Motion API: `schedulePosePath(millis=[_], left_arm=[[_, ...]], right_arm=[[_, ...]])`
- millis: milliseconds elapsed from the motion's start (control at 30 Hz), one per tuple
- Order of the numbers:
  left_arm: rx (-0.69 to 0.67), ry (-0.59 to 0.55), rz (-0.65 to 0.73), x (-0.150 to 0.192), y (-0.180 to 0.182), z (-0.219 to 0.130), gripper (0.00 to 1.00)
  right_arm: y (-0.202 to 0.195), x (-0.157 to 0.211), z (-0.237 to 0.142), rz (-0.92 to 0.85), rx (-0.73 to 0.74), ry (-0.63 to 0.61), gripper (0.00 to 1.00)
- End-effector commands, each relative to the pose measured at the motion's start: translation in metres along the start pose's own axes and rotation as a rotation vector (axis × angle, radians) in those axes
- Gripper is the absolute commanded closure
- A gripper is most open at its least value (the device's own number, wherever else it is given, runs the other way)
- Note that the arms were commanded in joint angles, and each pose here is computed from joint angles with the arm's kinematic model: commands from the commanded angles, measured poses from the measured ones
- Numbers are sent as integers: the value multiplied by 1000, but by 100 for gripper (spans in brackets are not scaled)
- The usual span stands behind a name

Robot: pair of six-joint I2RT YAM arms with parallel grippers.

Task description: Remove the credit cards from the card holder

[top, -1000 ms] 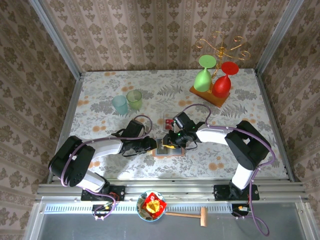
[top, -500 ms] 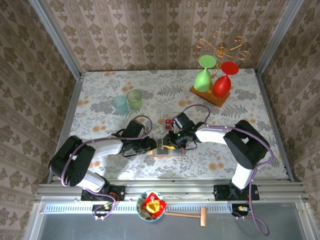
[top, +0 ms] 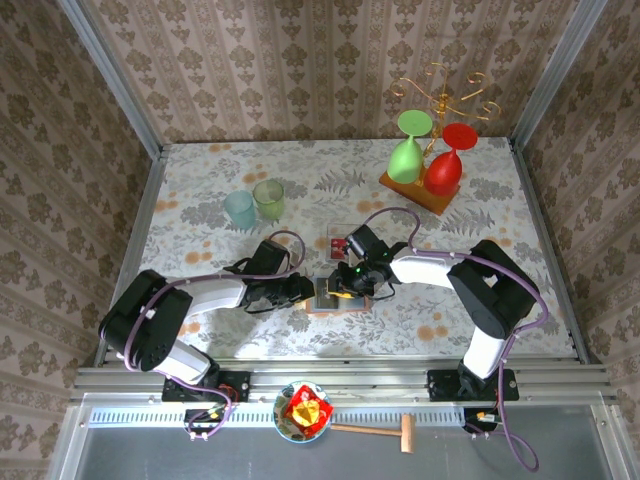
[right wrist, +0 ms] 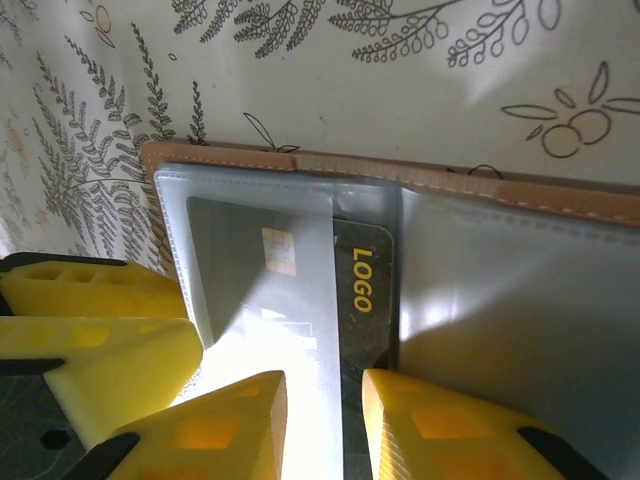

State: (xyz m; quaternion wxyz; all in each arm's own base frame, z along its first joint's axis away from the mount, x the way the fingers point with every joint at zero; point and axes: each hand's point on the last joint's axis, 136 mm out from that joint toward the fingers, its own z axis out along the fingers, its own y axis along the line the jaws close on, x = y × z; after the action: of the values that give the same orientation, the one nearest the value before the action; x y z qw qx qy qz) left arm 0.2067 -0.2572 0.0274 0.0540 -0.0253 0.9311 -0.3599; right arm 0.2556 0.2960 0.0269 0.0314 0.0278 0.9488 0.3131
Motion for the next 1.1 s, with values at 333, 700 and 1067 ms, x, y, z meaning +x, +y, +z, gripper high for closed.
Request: schedulePosePath(millis=[333, 700, 1067], left_arm=[[2, 6, 5, -4, -10, -8, 74], [40, -1, 61, -12, -39, -13, 77], [8, 48, 63, -3, -33, 5, 82]], right_arm=[[3, -5, -18, -28, 46, -46, 72], [7, -4, -25, -37, 31, -66, 72], [5, -1, -20, -32, 17, -53, 73]])
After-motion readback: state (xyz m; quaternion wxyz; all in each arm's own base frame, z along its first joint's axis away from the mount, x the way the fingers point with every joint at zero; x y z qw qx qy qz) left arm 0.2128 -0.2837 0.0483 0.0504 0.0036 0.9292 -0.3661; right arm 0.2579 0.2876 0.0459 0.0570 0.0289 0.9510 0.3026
